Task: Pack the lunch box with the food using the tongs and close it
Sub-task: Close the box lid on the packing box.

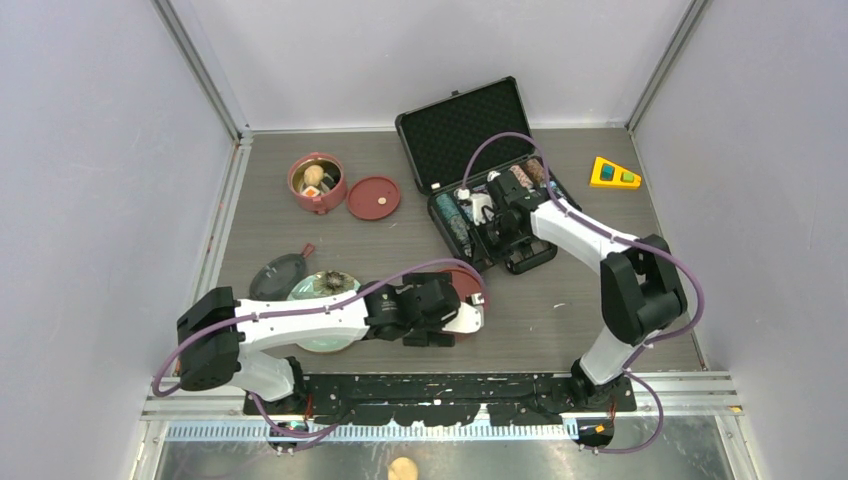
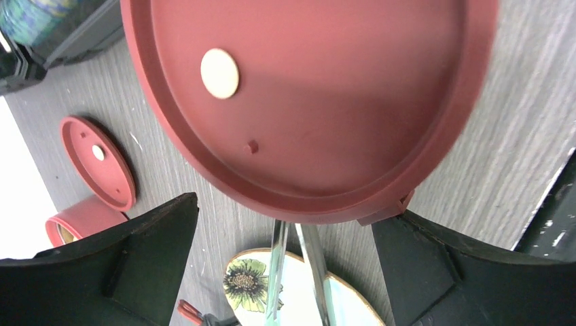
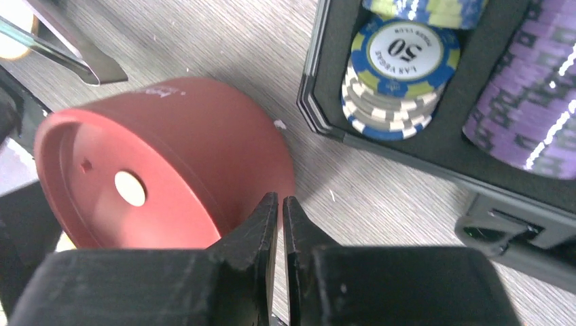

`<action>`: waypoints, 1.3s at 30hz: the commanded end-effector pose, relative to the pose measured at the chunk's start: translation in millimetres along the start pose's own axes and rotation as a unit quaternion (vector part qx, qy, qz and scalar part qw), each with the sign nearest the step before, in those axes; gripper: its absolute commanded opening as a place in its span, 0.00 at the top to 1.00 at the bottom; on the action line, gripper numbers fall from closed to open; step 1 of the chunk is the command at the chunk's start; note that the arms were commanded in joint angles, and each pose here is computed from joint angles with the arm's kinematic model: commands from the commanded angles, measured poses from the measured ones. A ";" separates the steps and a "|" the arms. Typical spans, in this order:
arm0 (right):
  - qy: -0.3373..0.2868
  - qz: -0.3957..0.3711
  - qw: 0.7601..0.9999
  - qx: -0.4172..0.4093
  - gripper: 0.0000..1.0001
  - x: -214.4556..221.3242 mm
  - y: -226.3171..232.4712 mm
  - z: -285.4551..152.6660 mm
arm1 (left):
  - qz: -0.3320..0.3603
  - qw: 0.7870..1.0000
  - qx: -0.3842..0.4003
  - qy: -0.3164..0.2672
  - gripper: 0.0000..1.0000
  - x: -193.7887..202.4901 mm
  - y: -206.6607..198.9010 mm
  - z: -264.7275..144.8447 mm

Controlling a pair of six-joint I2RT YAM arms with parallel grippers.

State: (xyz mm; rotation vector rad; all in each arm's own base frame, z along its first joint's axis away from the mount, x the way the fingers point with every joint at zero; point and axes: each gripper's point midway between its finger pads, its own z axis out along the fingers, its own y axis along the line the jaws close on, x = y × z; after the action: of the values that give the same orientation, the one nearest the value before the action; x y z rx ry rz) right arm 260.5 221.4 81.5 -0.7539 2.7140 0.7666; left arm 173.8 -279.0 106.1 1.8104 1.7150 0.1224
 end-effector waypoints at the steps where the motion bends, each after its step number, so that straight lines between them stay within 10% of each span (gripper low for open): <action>1: -0.008 -0.023 1.000 -0.012 0.86 10.6 17.1 -21.6 | -0.050 0.996 -0.056 -0.044 0.00 -11.3 39.1 -7.9; 28: 0.006 -0.068 0.996 0.051 0.83 54.5 7.6 -69.4 | -0.218 0.969 0.005 -0.114 0.07 -8.0 109.9 12.0; 39: -0.038 -0.106 0.991 0.072 0.70 44.7 8.5 -111.4 | -0.195 0.954 0.180 -0.139 0.12 6.3 39.0 -26.1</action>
State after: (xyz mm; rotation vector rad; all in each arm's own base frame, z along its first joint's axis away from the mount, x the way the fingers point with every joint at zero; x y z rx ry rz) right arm 208.1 147.3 141.4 -0.8907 2.6181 0.5304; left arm 235.9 -261.1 145.7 1.4850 1.9435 -0.4323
